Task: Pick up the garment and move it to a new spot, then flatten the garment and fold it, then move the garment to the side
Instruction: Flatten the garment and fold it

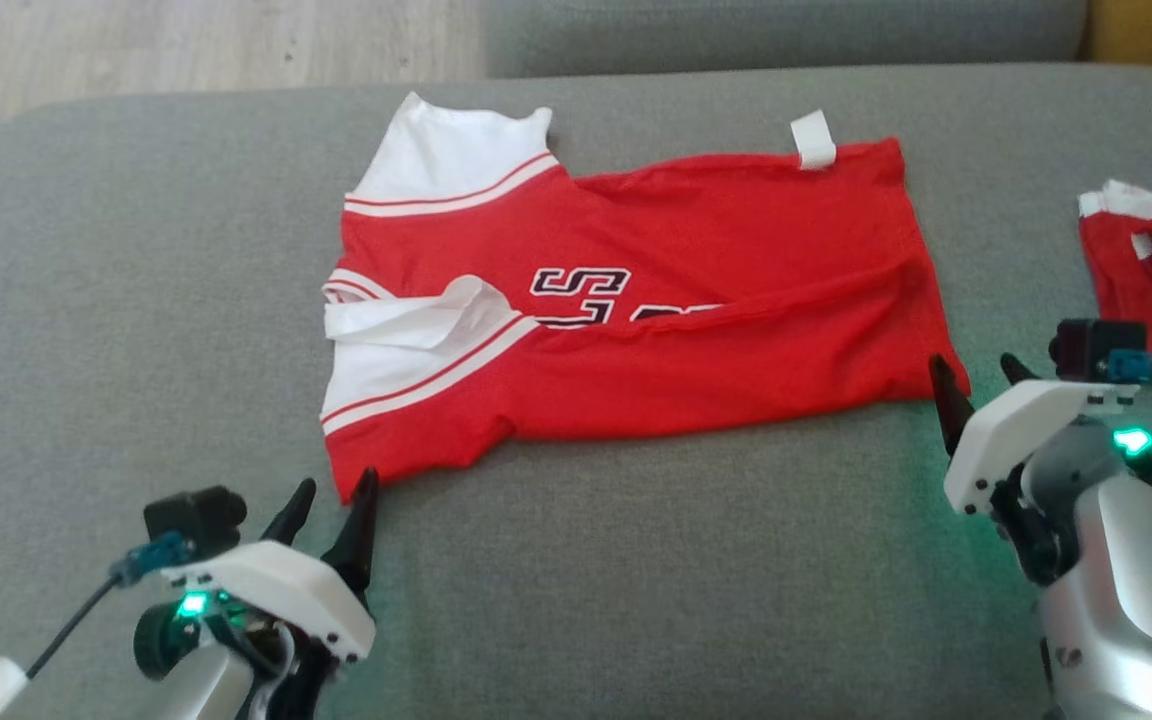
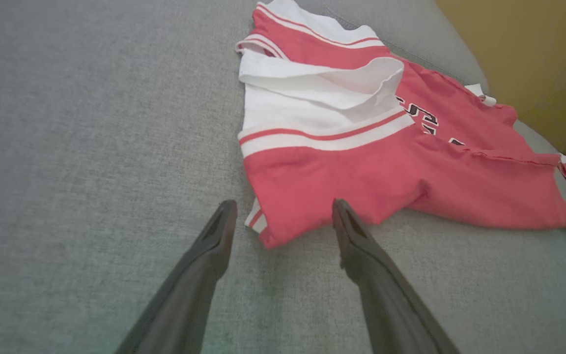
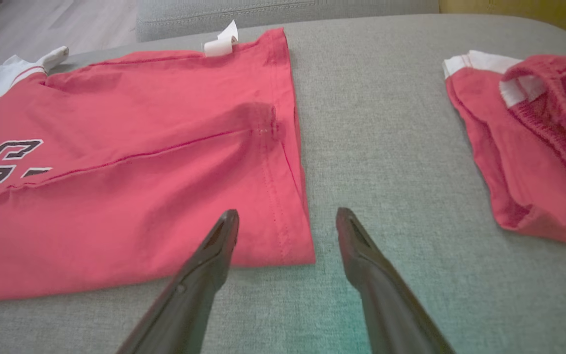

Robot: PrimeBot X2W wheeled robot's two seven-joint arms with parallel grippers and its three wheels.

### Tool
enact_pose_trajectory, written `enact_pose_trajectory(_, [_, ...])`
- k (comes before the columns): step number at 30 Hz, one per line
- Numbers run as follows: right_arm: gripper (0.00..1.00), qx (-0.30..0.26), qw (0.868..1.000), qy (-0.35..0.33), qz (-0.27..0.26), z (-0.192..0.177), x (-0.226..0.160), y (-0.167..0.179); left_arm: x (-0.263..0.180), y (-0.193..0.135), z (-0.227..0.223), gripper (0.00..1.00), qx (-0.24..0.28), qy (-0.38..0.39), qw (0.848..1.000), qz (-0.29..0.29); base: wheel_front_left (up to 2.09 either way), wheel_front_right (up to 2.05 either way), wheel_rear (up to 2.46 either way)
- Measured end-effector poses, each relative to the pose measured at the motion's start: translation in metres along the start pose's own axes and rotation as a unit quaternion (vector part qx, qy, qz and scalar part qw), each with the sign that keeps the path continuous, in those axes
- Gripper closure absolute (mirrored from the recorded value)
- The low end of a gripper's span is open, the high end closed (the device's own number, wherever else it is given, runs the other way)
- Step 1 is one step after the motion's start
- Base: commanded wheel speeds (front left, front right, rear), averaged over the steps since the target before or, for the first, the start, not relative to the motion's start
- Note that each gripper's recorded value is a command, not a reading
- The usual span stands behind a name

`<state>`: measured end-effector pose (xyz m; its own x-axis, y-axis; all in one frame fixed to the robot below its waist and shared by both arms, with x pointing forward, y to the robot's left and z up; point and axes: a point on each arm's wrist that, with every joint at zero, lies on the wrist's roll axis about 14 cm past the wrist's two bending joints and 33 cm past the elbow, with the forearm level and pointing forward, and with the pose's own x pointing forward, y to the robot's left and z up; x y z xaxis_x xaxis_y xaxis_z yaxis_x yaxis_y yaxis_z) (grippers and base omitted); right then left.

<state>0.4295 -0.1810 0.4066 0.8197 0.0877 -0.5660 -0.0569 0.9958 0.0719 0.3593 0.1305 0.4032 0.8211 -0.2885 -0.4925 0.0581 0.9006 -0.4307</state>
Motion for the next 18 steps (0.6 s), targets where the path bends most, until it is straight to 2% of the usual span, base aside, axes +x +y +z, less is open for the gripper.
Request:
enact_pose_trajectory(9, [0.0, 0.012, 1.0, -0.003, -0.002, -0.002, 0.005, -0.001, 0.023, 0.007, -0.019, 0.0, -0.04, 0.045, 0.998, 0.015, 0.0, 0.0, 0.0])
enact_pose_trajectory(10, [0.0, 0.013, 1.0, 0.0, -0.003, -0.003, 0.006, -0.001, 0.025, 0.007, -0.019, 0.16, -0.04, 0.046, 0.998, 0.015, 0.0, 0.0, 0.0])
enact_pose_trajectory(11, [0.0, 0.014, 1.0, 0.003, -0.003, -0.005, 0.007, -0.001, 0.026, 0.008, -0.019, 0.41, -0.041, 0.047, 0.998, 0.015, 0.0, 0.0, 0.0])
enact_pose_trajectory(12, [0.0, 0.014, 1.0, 0.003, -0.003, -0.005, 0.007, -0.001, 0.026, 0.008, -0.019, 0.56, -0.041, 0.047, 0.998, 0.015, 0.0, 0.0, 0.0])
enact_pose_trajectory(13, [0.0, 0.016, 1.0, 0.008, -0.005, -0.007, 0.008, -0.002, 0.028, 0.009, -0.018, 0.67, -0.04, 0.047, 0.998, 0.016, 0.0, 0.0, 0.0])
enact_pose_trajectory(14, [0.0, 0.019, 1.0, 0.013, -0.006, -0.01, 0.009, -0.003, 0.029, 0.009, -0.017, 0.71, -0.041, 0.047, 0.998, 0.015, 0.0, 0.0, 0.0])
enact_pose_trajectory(16, [0.0, 0.025, 0.999, 0.021, -0.009, -0.013, 0.013, -0.005, 0.031, 0.009, -0.018, 0.88, -0.043, 0.047, 0.998, 0.015, 0.0, 0.0, 0.0])
enact_pose_trajectory(17, [0.0, 0.026, 0.999, 0.025, -0.009, -0.014, 0.016, -0.005, 0.032, 0.009, -0.017, 0.99, -0.044, 0.044, 0.998, 0.014, 0.0, 0.0, 0.0])
enact_pose_trajectory(18, [0.0, 0.03, 0.999, 0.029, -0.01, -0.014, 0.019, -0.006, 0.033, 0.009, -0.016, 1.0, -0.045, 0.042, 0.998, 0.013, 0.0, 0.0, 0.0])
